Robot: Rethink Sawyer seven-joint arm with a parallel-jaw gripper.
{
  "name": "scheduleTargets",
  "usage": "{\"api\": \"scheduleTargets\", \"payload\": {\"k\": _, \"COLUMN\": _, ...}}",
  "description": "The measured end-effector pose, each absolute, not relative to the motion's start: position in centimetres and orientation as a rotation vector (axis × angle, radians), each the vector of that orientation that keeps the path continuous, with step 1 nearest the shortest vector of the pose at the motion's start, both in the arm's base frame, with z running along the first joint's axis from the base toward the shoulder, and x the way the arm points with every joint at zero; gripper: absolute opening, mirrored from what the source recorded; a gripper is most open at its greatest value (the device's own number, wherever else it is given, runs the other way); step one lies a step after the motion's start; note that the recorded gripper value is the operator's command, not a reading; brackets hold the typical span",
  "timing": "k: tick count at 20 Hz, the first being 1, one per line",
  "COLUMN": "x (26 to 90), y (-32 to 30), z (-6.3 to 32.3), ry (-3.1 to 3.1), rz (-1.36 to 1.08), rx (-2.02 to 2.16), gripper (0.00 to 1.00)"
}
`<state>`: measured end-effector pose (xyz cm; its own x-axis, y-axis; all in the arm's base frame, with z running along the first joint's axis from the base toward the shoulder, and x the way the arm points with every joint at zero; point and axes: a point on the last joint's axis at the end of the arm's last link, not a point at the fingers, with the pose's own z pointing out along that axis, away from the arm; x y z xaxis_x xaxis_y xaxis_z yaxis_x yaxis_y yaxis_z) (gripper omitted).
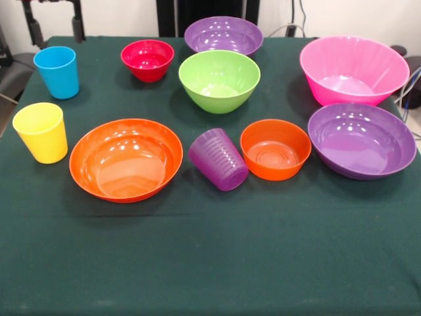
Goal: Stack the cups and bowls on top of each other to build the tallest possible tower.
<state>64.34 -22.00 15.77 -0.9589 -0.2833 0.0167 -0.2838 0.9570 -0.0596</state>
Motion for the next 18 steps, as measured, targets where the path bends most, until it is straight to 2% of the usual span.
{"api": "scheduleTargets", "payload": {"k": 7, "x": 62.6, "y": -24.3, "z": 15.0, "ry": -3.078, "rz": 0.134, "rx": 0.440, "gripper": 1.00}}
{"api": "scheduleTargets", "payload": {"k": 18, "x": 59.9, "y": -23.3, "z": 13.1, "ry": -3.043, "rz": 0.127, "rx": 0.501, "gripper": 1.00}}
